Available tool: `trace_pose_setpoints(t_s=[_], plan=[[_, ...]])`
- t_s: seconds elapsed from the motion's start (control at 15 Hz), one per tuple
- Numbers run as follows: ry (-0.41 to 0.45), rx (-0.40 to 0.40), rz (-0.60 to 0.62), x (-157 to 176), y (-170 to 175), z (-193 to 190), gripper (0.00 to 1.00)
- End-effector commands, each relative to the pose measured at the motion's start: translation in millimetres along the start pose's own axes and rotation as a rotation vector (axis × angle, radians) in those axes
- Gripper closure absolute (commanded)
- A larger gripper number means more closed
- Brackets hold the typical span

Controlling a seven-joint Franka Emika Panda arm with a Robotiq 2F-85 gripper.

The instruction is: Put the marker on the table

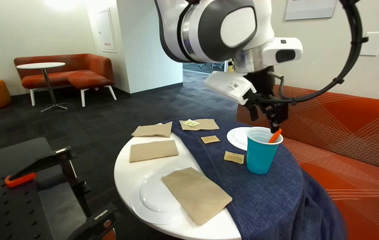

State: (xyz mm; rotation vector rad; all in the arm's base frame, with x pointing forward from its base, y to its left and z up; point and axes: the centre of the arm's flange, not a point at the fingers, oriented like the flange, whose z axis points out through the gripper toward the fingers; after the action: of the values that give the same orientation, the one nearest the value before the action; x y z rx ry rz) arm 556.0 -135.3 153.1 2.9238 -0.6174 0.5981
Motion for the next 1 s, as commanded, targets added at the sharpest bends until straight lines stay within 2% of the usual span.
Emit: trace_pose_setpoints(t_s=[0.0, 0.13, 0.4, 0.53, 0.6, 0.67, 0.93], plan=[[0.017, -0.008, 0.028, 2.9, -4.7, 1.4, 0.46], [0.015, -0.009, 0.03, 3.9, -6.5, 3.4, 0.57], [0.007, -0.015, 0.036, 6.7, -8.6, 9.1, 0.54], [0.003, -0.02, 0.041, 8.9, -8.0, 13.2, 0.62], [0.003, -0.024, 0.042, 9.7, -7.3, 15.3, 0.62], [0.002, -0.026, 0.044, 10.3, -6.8, 17.2, 0.67], [-0.001, -0.033, 0.048, 13.5, -5.8, 24.6, 0.68]])
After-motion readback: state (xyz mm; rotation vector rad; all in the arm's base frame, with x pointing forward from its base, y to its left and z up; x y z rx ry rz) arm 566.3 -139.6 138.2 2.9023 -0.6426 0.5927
